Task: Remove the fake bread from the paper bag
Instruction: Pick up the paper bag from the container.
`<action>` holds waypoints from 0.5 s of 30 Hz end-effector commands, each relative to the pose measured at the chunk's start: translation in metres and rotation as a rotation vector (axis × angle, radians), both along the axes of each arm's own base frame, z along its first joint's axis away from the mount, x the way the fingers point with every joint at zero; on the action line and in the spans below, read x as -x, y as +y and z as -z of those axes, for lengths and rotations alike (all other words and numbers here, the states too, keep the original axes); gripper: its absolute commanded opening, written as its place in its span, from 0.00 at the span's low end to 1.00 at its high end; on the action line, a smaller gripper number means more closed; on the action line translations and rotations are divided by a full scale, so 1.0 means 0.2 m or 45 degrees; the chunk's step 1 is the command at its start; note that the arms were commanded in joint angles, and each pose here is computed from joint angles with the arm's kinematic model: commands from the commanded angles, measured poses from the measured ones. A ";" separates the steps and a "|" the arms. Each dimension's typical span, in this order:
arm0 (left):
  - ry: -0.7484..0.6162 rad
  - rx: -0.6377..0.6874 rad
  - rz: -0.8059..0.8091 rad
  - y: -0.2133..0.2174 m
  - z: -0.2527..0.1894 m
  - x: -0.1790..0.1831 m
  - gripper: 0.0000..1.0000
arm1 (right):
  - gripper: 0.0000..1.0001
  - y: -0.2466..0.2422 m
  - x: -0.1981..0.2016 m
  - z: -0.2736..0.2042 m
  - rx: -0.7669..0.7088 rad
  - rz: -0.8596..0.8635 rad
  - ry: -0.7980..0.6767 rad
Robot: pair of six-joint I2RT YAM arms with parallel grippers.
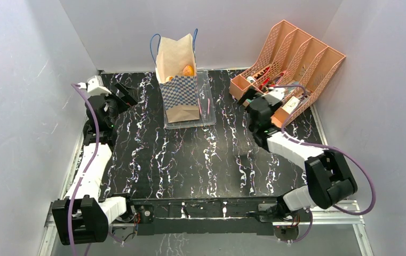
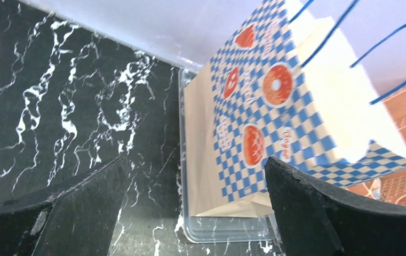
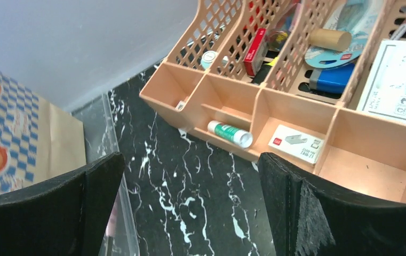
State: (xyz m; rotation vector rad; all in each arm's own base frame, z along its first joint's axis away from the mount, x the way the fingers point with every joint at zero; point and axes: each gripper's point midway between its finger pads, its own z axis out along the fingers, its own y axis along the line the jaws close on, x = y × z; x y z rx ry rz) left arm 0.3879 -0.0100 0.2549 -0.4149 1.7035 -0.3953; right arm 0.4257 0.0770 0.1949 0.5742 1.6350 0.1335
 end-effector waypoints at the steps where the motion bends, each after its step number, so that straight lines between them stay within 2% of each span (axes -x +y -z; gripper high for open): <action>1: -0.117 -0.007 0.114 -0.09 -0.26 0.04 0.98 | 0.98 0.04 0.00 -0.22 0.191 0.147 -0.152; 6: -0.128 -0.058 0.319 -0.30 -0.39 0.00 0.98 | 0.93 0.29 -0.11 -0.29 0.224 -0.179 -0.223; 15: -0.038 -0.206 0.496 -0.54 -0.49 -0.11 0.98 | 0.88 0.39 -0.10 -0.28 0.234 -0.259 -0.180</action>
